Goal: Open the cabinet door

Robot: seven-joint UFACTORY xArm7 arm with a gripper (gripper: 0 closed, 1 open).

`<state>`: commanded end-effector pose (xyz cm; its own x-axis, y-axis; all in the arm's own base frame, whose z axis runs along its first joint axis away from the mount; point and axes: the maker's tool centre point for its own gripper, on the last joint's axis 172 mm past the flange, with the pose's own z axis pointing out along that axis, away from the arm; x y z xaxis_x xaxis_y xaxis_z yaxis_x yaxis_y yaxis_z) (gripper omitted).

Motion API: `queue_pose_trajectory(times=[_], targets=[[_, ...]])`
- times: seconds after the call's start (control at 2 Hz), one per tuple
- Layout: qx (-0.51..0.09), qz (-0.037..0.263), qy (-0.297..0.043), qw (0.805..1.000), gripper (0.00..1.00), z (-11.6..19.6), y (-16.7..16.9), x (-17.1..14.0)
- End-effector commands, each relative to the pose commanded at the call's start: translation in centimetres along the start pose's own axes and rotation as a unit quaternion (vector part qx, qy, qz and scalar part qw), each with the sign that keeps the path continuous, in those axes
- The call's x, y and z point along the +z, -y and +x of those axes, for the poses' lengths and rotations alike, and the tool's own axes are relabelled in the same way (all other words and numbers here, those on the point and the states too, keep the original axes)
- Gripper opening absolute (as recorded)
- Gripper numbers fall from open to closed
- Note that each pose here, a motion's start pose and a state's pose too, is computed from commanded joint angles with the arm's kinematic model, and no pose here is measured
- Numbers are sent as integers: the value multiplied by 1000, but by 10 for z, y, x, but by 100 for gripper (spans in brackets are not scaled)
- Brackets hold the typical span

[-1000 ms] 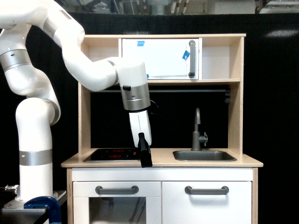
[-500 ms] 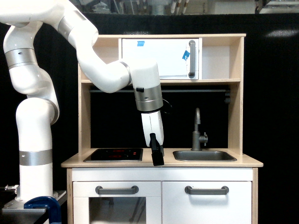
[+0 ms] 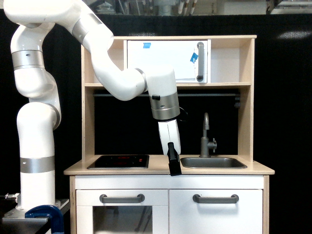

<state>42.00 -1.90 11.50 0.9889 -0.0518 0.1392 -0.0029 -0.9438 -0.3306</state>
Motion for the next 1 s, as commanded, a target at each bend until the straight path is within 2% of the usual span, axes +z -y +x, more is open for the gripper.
queue_pose_trajectory(times=[0.5,1.0], targets=[[-18,19,-12,1000,100,40,-1,26],[-52,51,-26,997,100,66,15,28]])
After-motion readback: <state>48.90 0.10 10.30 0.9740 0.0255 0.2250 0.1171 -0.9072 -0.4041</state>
